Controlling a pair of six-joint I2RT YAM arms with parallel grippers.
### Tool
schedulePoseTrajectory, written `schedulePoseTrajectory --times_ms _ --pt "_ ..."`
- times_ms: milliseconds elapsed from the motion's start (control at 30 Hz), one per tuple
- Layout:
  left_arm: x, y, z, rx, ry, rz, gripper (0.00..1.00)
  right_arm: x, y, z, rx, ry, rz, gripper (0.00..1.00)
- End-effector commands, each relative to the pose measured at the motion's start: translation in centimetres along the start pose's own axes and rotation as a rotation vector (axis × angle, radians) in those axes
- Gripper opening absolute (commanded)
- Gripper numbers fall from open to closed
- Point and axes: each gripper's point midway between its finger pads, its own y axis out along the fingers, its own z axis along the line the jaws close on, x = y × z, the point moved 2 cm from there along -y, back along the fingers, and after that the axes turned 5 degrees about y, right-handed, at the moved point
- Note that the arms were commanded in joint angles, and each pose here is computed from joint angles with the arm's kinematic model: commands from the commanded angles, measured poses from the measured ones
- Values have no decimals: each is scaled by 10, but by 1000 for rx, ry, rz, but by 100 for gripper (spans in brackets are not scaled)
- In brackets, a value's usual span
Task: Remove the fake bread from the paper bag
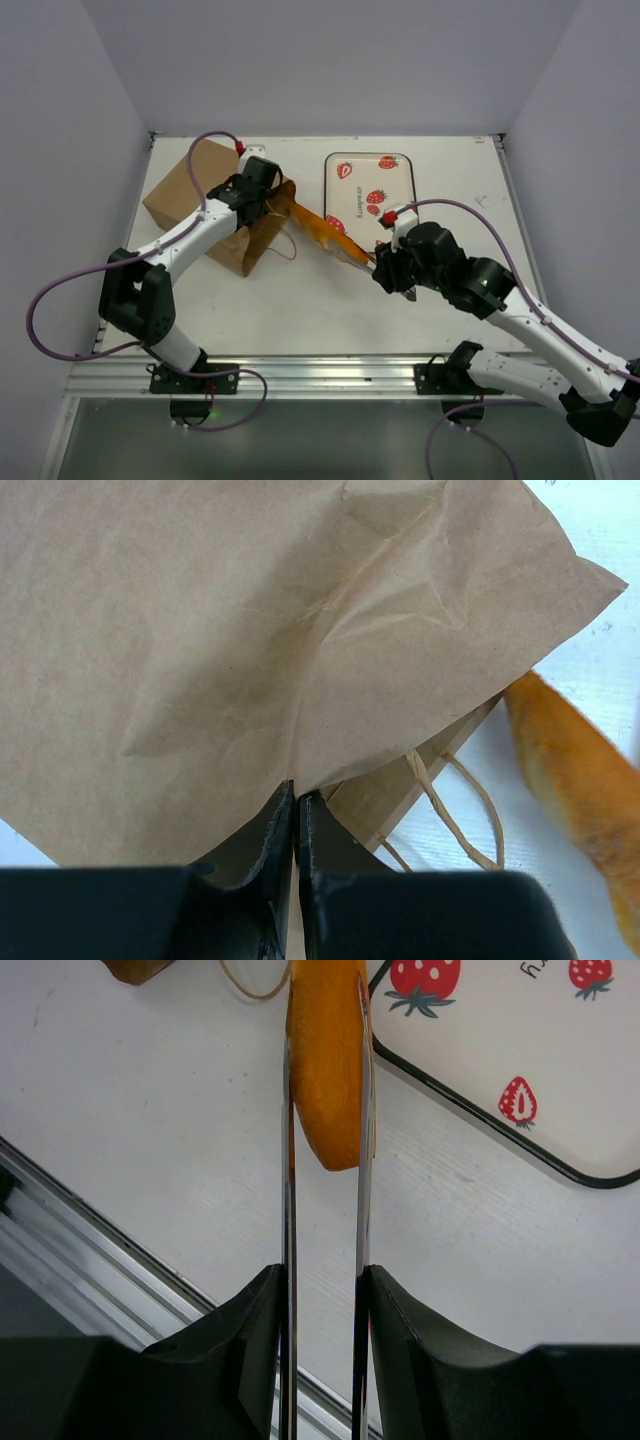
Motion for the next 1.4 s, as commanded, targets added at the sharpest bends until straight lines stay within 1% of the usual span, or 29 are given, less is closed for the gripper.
schedulePoseTrajectory --times_ms 0,167,267,333,367,400,467,500,567,667,700,867,967,1133,1267,1367 --pt "9 -4 -1 -17 -46 -11 9 30 -25 -3 -34 42 -117 26" --pt "15 -15 3 -39 -66 -47 11 39 -41 -6 -56 53 -156 25" --pt "18 -22 4 -64 -74 -64 18 45 -46 -10 -84 55 -177 24" --pt "18 -27 2 -91 -71 -67 30 48 -45 -15 -124 59 -184 22" --pt "22 -32 4 -102 -81 -86 33 49 -44 -17 -139 63 -186 21" --pt "22 -34 4 -115 -85 -91 41 49 -41 -19 -153 65 -179 20" --pt "23 -41 6 -130 -94 -114 48 51 -40 -23 -184 69 -184 19" --pt "24 -44 7 -138 -96 -123 54 53 -39 -23 -193 73 -189 18" --pt "25 -51 10 -148 -107 -142 59 58 -37 -26 -215 77 -204 18" --pt "25 -59 12 -171 -114 -159 63 63 -35 -28 -241 83 -217 18" --pt "25 -61 12 -179 -114 -163 68 66 -35 -32 -267 88 -227 18" --pt "25 -78 13 -237 -125 -182 81 73 -26 -50 -388 109 -249 16" --pt "26 -87 15 -265 -144 -199 84 79 -19 -56 -412 125 -267 15" --pt "22 -101 14 -327 -159 -216 86 86 -3 -71 -454 163 -267 15" --pt "13 -107 15 -356 -162 -218 87 95 1 -87 -478 231 -332 15" --pt "9 -110 16 -368 -163 -224 87 93 8 -101 -492 274 -351 14"
